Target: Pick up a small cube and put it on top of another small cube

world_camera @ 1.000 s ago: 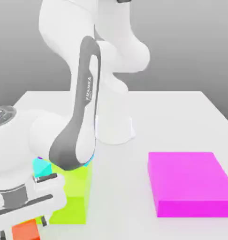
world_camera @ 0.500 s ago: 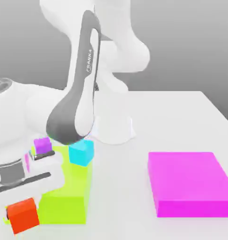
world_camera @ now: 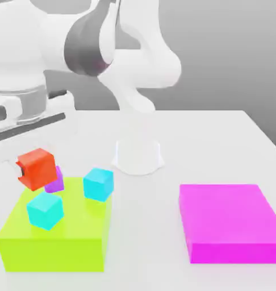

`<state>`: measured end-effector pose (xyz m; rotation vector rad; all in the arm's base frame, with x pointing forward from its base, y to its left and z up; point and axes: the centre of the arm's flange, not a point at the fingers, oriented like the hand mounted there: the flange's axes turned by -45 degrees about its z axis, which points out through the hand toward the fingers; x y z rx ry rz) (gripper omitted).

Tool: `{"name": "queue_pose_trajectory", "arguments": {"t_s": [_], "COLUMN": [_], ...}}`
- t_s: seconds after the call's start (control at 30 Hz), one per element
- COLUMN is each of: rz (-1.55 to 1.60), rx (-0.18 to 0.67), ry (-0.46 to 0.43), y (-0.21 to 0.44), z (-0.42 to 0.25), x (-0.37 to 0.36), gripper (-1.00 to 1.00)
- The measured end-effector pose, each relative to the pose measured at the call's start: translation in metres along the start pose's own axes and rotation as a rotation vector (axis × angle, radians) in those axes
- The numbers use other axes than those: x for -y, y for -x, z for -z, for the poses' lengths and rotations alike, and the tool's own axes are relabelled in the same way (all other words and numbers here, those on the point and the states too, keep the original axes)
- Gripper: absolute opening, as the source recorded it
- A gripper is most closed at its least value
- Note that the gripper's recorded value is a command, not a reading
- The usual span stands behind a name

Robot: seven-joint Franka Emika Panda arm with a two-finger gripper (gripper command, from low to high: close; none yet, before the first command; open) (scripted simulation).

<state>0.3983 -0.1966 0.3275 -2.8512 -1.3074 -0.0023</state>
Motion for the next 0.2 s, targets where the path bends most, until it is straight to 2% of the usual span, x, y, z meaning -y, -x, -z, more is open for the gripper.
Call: {"name": "queue_pose_trajectory", "arguments": {"t_s": [0.07, 0.1, 0.2], "rz": [0.003, 0.003, 0.003], "rx": [0.001, 0.002, 0.002], "ry": [0.0, 0.001, 0.001], "y": [0.001, 0.002, 0.002], "z": [-0.026, -0.035, -0.035], "x": [0.001, 0.002, 0.002], "gripper": [-1.0, 1.0, 1.0]}}
